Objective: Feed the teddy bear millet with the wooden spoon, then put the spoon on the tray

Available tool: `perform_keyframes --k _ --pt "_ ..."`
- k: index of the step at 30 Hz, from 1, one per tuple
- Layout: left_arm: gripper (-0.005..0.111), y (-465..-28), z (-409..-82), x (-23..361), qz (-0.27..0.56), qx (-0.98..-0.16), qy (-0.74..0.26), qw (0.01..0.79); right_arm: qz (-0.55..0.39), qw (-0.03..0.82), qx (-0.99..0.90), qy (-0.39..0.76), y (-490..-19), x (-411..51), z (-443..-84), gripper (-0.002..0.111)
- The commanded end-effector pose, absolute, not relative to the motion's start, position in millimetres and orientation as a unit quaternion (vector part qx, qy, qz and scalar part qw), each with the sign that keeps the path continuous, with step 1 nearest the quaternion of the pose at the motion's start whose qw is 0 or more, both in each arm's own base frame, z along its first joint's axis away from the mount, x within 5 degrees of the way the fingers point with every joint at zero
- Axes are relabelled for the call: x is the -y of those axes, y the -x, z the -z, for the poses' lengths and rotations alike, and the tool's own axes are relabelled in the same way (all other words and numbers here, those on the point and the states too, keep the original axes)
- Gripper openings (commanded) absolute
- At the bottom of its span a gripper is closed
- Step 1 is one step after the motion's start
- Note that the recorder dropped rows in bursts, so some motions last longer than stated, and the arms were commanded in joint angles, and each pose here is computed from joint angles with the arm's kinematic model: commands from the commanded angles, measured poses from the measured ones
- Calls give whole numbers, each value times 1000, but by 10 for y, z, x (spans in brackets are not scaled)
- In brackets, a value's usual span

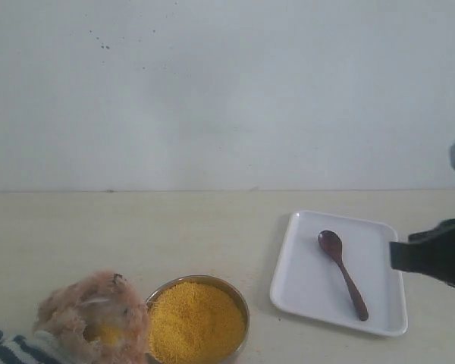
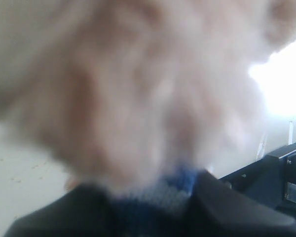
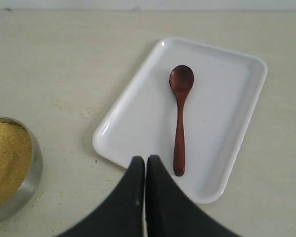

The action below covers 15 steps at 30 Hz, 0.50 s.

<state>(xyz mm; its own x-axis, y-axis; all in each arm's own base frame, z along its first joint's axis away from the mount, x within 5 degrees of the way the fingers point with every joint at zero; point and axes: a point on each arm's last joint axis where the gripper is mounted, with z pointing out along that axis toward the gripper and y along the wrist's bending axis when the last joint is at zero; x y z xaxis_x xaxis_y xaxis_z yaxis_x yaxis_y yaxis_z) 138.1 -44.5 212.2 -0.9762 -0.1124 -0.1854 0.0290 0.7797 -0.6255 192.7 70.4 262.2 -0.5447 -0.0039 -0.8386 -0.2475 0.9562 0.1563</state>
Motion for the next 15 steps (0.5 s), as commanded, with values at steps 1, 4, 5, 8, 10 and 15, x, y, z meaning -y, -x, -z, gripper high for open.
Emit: perform_keyframes --k 1,4,5,8,10,15 --pt "4 -1387 -2162 460 343 -932 20 113 -139 518 -841 73 -1522 -553 -2667 0" --pt "4 -1387 -2162 460 343 -932 20 113 -144 533 -831 70 -1299 -472 -2673 0" --pt "4 -1387 -2163 461 344 -932 21 113 -145 535 -829 69 -1232 -448 -2678 0" --pt "4 -1387 -2163 461 344 -932 21 113 -151 534 -830 61 -1078 -392 -2694 0" --pt "4 -1387 -2163 461 344 -932 21 113 -154 534 -829 56 -1001 -364 -2708 0" --pt "4 -1387 -2163 461 344 -932 21 113 -160 554 -815 55 -906 -329 -2762 0"
